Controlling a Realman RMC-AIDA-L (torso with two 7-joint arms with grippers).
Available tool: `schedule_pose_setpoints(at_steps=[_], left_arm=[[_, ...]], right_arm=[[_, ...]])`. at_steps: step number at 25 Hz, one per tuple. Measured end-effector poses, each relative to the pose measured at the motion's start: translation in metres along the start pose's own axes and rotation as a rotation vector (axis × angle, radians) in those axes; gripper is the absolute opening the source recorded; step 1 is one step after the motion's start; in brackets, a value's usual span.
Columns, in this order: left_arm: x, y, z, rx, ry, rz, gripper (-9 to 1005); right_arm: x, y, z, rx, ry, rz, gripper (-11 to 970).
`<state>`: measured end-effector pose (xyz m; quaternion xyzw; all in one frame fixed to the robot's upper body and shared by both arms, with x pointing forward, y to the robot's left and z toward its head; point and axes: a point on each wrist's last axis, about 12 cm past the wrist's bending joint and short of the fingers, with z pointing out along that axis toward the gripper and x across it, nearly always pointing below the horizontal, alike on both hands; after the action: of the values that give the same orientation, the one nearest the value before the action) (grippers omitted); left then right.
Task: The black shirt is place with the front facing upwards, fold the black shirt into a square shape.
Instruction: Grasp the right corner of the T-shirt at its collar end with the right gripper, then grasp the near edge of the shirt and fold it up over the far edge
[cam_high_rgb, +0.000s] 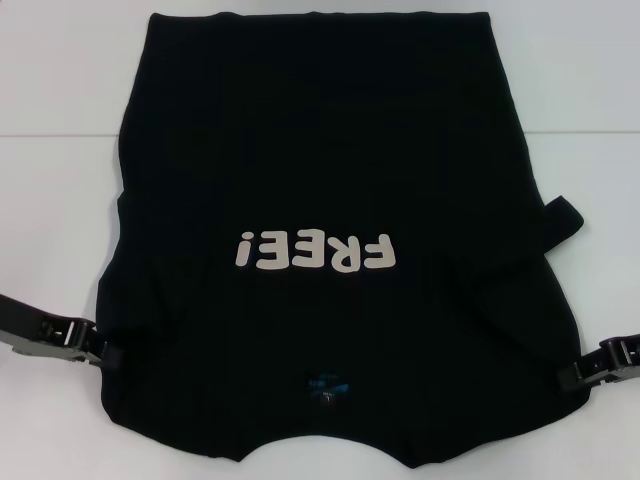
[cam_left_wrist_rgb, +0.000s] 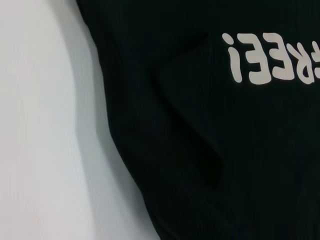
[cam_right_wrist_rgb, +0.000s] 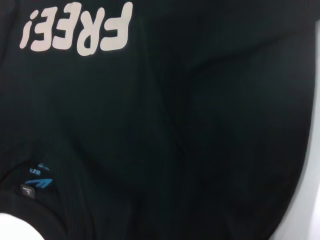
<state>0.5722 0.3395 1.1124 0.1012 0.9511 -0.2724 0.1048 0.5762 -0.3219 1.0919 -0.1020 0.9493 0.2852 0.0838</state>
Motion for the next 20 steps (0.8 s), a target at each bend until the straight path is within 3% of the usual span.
schedule_pose_setpoints(at_steps=[11,17,20], left_arm=[[-0.001,-0.002,0.000,0.010,-0.004,0.003,57],[-0.002,-0.007,-0.003,0.060,-0.003,0.030,57],[-0.001,-0.009,-0.006,0.101,-0.008,0.034,56]], right_arm=[[-0.001,-0.001,-0.001,0.019,0.004,-0.006,136],[-0.003,-0.003,-0.008,0.014,-0.001,-0.015,36],[-0.004,-0.004,-0.018,0.010,0.009,-0.036,40]])
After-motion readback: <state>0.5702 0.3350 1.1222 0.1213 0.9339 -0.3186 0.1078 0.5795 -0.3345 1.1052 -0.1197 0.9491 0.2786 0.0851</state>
